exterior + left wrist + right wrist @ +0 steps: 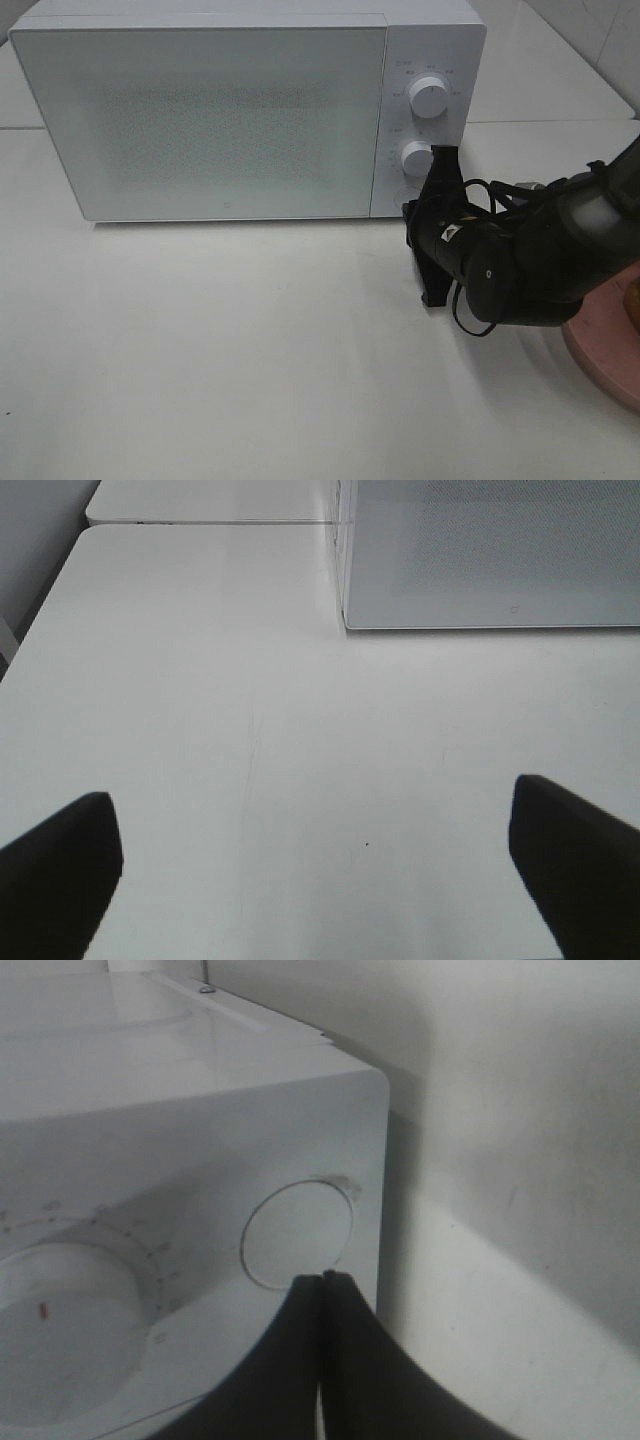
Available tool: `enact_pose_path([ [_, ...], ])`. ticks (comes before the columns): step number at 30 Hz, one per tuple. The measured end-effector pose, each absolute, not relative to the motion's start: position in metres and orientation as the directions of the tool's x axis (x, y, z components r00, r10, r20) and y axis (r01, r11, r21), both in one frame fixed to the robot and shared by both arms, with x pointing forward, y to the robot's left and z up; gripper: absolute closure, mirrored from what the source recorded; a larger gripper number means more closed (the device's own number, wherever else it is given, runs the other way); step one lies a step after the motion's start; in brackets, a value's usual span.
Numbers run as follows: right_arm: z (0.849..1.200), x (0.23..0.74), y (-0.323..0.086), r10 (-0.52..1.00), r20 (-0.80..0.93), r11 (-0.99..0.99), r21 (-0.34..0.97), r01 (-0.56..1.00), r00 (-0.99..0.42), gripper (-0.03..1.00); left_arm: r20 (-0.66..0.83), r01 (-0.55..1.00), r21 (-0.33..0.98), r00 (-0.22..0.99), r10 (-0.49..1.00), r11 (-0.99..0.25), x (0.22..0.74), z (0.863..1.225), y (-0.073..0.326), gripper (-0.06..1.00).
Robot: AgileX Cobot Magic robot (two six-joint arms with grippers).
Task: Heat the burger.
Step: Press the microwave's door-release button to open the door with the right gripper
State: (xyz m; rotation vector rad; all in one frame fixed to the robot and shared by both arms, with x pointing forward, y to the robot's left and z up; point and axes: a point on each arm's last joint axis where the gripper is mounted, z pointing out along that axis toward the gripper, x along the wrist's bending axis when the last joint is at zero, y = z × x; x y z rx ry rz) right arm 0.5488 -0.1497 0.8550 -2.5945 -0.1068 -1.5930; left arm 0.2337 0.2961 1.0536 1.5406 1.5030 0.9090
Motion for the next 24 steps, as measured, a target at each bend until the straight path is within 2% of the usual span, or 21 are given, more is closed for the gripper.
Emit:
enact_pose_path([
  [24,0.845,0.578,-0.147,0.021,0.887,-0.995,-0.027,0.097,0.462,0.96,-0.029,0.438,0.899,0.043,0.999,0.008,0.234,1.054,0.296,-0.05],
])
